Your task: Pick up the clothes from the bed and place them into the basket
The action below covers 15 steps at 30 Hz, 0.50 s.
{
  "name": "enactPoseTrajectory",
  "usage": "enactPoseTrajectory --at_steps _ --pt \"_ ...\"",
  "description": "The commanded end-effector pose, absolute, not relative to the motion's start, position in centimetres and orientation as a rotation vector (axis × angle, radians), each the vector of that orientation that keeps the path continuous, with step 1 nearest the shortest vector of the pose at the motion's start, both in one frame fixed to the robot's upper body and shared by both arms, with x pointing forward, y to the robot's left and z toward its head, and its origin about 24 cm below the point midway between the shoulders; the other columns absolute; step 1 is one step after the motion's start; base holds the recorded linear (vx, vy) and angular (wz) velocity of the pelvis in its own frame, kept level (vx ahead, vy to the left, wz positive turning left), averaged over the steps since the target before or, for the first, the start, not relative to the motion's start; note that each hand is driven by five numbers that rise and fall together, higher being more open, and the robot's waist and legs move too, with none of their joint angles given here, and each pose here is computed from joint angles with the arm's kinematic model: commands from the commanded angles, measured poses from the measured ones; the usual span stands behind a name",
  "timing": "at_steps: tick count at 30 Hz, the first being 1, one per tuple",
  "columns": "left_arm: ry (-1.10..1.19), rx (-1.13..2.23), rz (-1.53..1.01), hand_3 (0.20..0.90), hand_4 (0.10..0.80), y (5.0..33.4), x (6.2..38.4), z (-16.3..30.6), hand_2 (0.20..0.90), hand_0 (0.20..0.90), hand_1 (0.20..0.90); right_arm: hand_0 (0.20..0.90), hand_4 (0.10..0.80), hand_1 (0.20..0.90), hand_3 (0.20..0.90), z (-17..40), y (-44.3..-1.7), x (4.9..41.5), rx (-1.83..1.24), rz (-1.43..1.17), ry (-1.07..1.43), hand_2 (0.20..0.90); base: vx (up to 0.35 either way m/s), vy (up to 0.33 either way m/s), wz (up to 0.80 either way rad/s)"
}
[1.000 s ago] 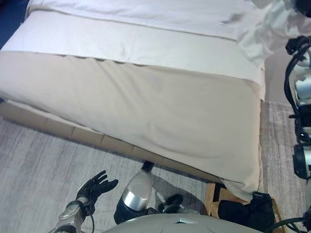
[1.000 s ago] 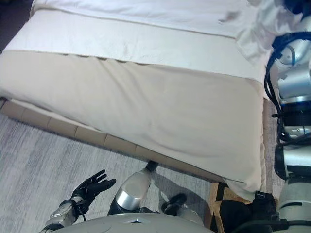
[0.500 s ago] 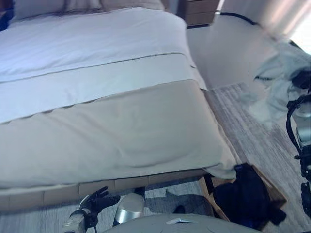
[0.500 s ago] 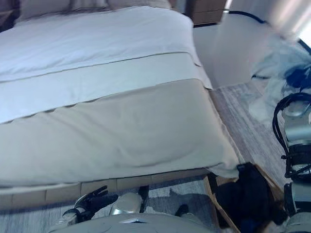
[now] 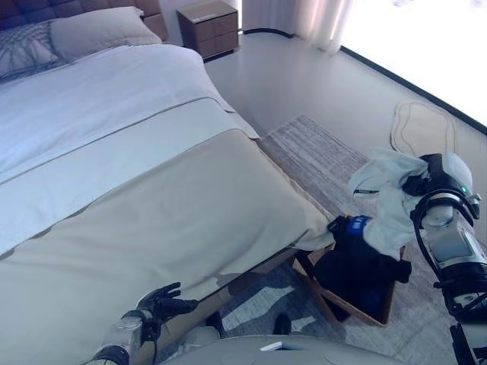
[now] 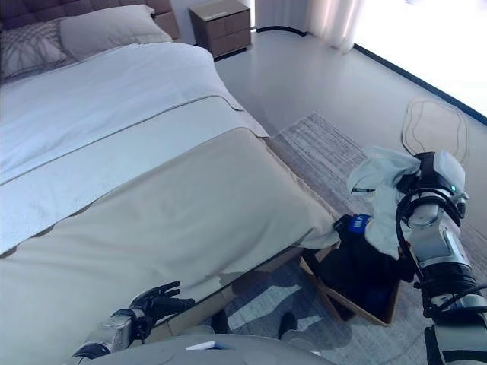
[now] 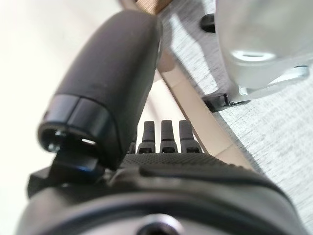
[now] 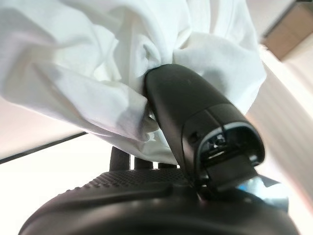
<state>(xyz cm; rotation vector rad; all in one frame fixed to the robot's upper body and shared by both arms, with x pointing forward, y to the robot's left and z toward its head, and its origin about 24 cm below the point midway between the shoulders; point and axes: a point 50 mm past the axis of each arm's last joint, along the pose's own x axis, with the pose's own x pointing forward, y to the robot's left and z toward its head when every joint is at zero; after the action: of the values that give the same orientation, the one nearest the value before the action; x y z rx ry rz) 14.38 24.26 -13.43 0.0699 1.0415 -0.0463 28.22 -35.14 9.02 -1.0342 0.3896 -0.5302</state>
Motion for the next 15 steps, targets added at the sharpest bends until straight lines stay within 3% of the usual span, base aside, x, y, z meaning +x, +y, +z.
enactPoseTrajectory --at_steps 1,5,6,7,15 --pt "0.839 0.113 -0.101 0.900 0.800 23.7 20.9 -10.2 0.900 0.900 0.900 0.300 0.100 0.300 0.200 20.0 -35.5 32.4 -1.052 -0.771 0.033 0.300 -0.303 -0.085 -0.20" --pt "0.683 0.124 -0.134 0.900 0.800 22.2 25.2 -7.5 0.900 0.900 0.900 0.300 0.100 0.300 0.200 22.1 -34.7 33.8 -0.954 -0.869 0.006 0.300 -0.307 -0.113 -0.24" --pt "0.650 0.126 -0.140 0.900 0.800 21.8 25.8 -6.9 0.900 0.900 0.900 0.373 0.185 0.373 0.285 22.2 -34.6 34.0 -0.910 -0.886 0.015 0.373 -0.164 -0.084 -0.25" --pt "0.616 0.125 -0.152 0.900 0.800 21.2 26.3 -6.5 0.900 0.900 0.900 0.900 0.800 0.900 0.900 22.2 -34.5 34.3 -0.834 -0.898 0.016 0.900 -0.112 -0.074 -0.22" --pt "0.518 0.058 -0.182 0.900 0.800 19.3 27.5 -5.0 0.900 0.900 0.900 0.900 0.800 0.900 0.900 22.6 -34.4 35.0 -0.615 -0.942 -0.060 0.900 -0.004 0.002 -0.13"
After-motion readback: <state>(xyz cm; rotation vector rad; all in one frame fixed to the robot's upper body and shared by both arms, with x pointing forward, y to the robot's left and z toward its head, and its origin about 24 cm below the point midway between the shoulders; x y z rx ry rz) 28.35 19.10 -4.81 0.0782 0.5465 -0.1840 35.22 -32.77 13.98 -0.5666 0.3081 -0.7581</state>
